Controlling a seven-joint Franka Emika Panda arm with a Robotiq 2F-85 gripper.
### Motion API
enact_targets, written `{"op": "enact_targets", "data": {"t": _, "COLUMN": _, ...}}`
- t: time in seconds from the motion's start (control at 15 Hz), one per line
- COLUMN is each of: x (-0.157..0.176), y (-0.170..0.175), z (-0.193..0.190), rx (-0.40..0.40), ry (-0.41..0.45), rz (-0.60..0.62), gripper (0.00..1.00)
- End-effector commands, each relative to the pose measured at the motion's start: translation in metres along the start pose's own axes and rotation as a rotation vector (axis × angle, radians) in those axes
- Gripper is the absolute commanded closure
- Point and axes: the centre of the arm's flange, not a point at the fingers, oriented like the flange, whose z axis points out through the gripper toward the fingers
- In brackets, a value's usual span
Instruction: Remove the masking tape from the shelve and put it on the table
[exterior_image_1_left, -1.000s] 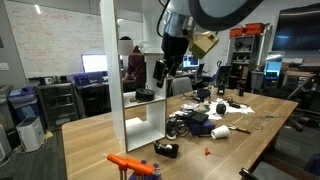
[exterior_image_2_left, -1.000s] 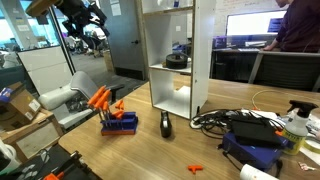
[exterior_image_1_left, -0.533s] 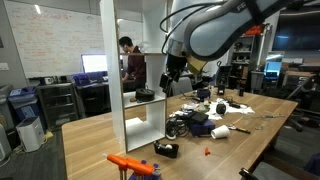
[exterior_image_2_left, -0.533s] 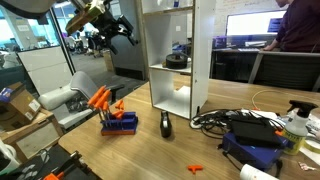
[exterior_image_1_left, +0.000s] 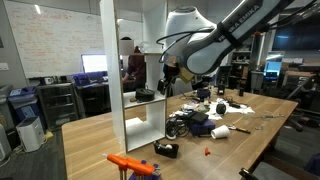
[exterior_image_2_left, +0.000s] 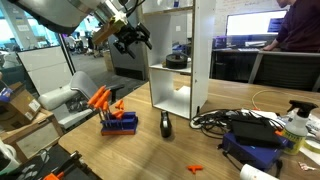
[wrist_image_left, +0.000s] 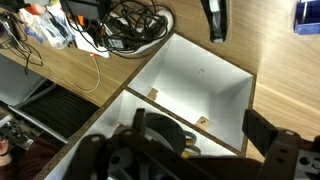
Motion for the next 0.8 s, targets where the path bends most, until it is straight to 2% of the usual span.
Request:
{"op": "enact_targets", "data": {"t": 0.0, "x": 0.03, "y": -0.007, "z": 0.034, "rx": -0.017, "ry": 0.033, "rz": 0.026, "gripper": 0.0}}
{"op": "enact_targets", "data": {"t": 0.33, "x": 0.055, "y": -0.011, "z": 0.064, "rx": 0.035, "ry": -0.032, "rz": 0.023, "gripper": 0.0}}
{"op": "enact_targets", "data": {"t": 0.73, "x": 0.095, "y": -0.013, "z": 0.085, "rx": 0.06, "ry": -0.016, "rz": 0.028, "gripper": 0.0}}
